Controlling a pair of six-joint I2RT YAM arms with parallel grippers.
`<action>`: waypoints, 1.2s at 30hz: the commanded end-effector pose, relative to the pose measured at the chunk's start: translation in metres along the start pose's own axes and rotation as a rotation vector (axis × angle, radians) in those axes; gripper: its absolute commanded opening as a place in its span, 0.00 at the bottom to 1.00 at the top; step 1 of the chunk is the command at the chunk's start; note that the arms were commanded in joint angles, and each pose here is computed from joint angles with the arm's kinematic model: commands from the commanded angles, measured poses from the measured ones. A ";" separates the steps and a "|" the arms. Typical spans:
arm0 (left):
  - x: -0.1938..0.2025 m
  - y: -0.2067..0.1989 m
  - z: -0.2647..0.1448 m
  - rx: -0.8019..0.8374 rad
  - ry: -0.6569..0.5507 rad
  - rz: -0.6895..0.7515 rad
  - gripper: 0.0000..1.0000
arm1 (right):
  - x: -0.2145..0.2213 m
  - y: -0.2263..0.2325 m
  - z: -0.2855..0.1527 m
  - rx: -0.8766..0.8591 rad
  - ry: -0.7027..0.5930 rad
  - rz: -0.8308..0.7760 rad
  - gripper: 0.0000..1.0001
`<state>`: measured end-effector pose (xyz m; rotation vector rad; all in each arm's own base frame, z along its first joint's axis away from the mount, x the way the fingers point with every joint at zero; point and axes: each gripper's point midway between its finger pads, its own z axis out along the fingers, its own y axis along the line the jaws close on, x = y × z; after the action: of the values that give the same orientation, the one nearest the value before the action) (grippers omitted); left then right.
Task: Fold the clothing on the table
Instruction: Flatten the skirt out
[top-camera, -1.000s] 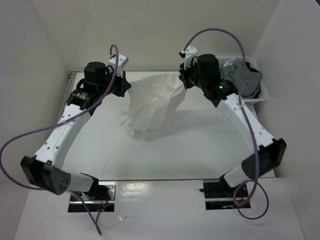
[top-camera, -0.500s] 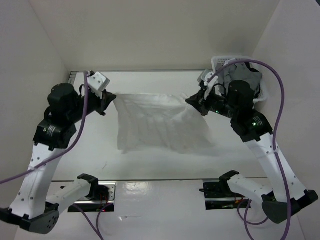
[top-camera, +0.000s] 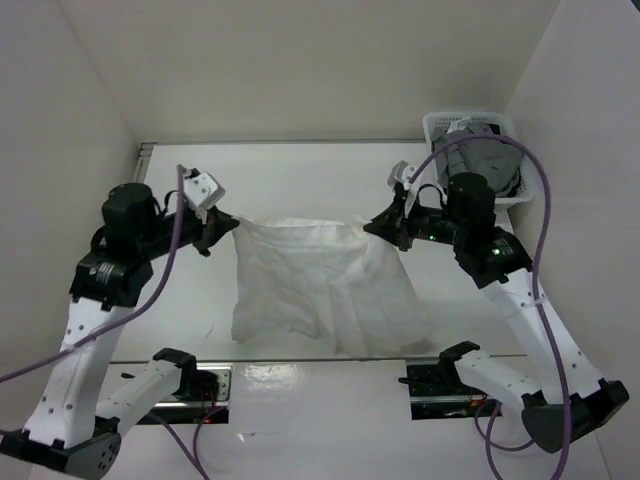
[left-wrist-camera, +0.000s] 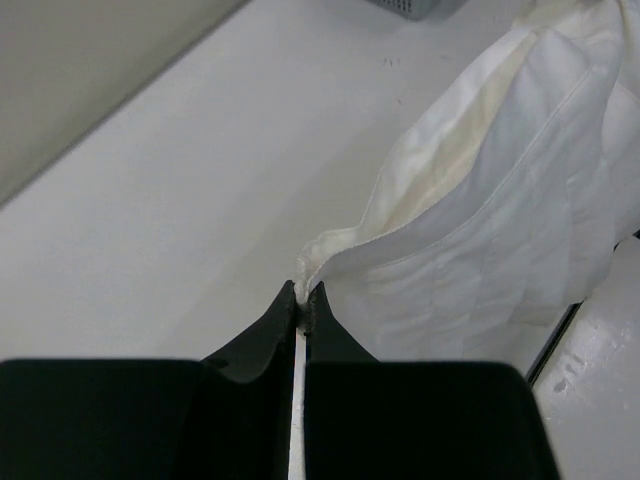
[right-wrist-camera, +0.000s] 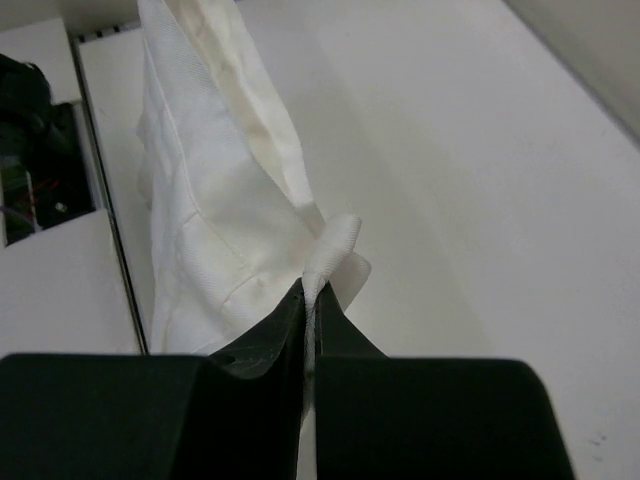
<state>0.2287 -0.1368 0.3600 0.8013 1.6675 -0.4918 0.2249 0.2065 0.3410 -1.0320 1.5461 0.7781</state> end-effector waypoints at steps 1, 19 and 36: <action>0.048 0.019 0.045 0.027 0.110 -0.060 0.02 | 0.040 -0.034 0.024 0.081 0.055 0.007 0.03; 0.142 0.157 0.220 -0.176 0.367 -0.209 0.00 | 0.145 -0.219 0.062 0.468 0.232 0.058 0.00; 0.129 0.243 0.206 -0.535 0.360 -0.243 0.99 | 0.156 -0.332 0.031 1.009 0.321 0.161 0.93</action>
<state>0.5312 -0.1155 0.1766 0.4242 2.1647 -0.1273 0.5173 0.0970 0.1275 -0.4740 2.1087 0.0231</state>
